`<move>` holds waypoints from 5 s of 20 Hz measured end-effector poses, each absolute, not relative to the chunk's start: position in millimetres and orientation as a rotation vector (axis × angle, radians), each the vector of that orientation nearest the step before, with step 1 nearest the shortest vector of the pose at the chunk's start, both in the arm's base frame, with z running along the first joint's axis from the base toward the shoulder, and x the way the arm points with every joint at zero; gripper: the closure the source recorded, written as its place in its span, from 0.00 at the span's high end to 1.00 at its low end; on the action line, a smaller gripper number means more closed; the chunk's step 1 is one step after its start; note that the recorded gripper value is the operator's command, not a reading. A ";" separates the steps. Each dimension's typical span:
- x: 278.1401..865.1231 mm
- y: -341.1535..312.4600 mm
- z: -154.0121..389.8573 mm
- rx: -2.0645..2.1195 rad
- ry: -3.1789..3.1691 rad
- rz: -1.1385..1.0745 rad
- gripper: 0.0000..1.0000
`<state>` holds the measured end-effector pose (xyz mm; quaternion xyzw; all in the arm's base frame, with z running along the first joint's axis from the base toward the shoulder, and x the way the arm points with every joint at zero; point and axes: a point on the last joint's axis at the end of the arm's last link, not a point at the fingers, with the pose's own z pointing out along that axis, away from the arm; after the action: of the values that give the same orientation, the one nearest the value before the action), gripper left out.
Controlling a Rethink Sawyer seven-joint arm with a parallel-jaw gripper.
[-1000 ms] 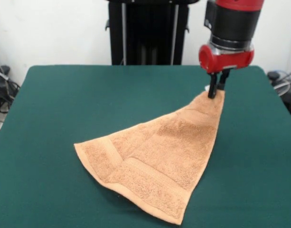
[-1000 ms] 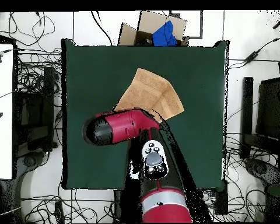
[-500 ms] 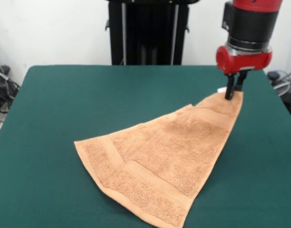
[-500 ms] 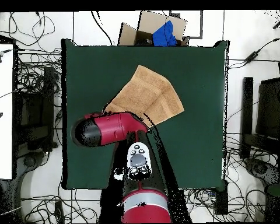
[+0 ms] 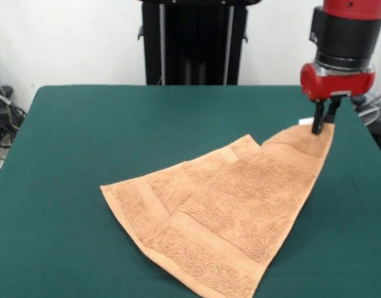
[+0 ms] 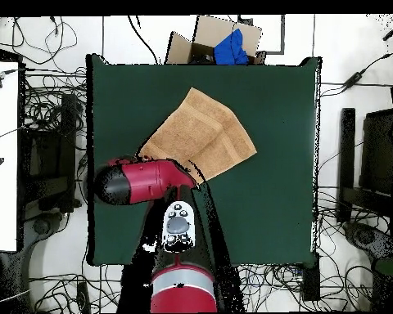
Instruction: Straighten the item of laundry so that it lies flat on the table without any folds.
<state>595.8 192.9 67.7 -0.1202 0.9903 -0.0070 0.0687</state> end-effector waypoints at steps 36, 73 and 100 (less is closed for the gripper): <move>599.1 247.1 34.0 0.151 2.934 -0.010 0.00; 659.2 279.8 27.0 0.554 2.743 -0.068 1.00; 674.8 143.1 91.2 0.744 2.692 -0.001 0.00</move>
<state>674.8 143.1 91.2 0.2623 0.9493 -0.0004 0.1734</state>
